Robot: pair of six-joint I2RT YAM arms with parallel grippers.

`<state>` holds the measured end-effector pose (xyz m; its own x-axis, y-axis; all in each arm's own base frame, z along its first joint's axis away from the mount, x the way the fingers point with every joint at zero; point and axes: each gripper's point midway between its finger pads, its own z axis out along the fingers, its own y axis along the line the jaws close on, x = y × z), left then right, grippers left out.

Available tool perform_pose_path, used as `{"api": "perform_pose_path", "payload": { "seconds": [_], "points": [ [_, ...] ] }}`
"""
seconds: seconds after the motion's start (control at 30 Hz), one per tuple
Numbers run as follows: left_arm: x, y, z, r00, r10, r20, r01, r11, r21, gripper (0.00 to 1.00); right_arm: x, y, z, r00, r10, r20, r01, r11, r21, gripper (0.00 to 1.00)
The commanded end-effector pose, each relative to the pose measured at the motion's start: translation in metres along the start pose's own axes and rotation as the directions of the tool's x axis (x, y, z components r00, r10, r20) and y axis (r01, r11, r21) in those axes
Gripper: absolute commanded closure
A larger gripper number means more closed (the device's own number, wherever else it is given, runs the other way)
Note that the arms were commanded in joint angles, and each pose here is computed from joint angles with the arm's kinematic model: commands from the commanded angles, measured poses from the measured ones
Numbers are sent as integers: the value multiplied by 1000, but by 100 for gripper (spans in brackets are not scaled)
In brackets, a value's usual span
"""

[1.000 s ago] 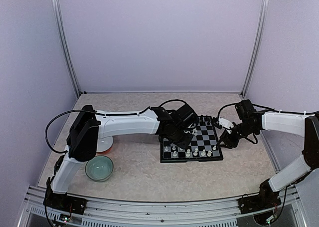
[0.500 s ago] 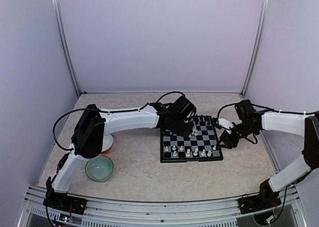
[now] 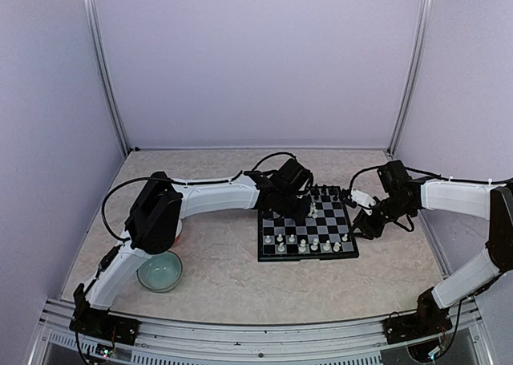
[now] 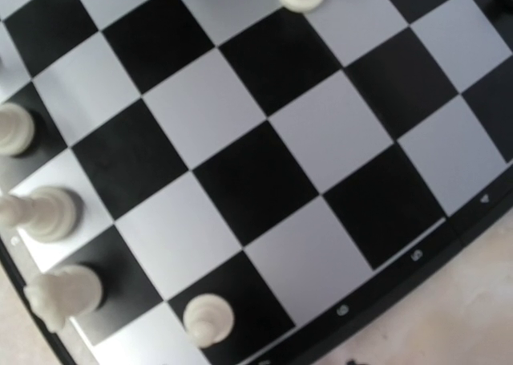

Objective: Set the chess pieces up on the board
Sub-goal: Pick up the pawn from the chessboard.

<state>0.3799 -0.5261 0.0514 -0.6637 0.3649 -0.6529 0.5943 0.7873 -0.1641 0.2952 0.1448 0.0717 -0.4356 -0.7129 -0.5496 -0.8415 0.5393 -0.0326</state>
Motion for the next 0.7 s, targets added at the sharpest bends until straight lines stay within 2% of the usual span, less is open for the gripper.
{"api": "perform_pose_path", "payload": {
  "seconds": [0.0, 0.27, 0.67],
  "points": [
    [-12, -7, 7, 999, -27, 39, 25, 999, 41, 65, 6, 7, 3, 1000, -4, -27, 3, 1000, -20, 54],
    [-15, -6, 11, 998, -30, 53, 28, 999, 44, 65, 7, 8, 5, 1000, -5, -31, 4, 1000, -23, 54],
    [-10, -5, 14, 999, -28, 36, 27, 998, 49, 82, 9, 9, 6, 999, -6, -39, 5, 1000, -27, 54]
  ]
}}
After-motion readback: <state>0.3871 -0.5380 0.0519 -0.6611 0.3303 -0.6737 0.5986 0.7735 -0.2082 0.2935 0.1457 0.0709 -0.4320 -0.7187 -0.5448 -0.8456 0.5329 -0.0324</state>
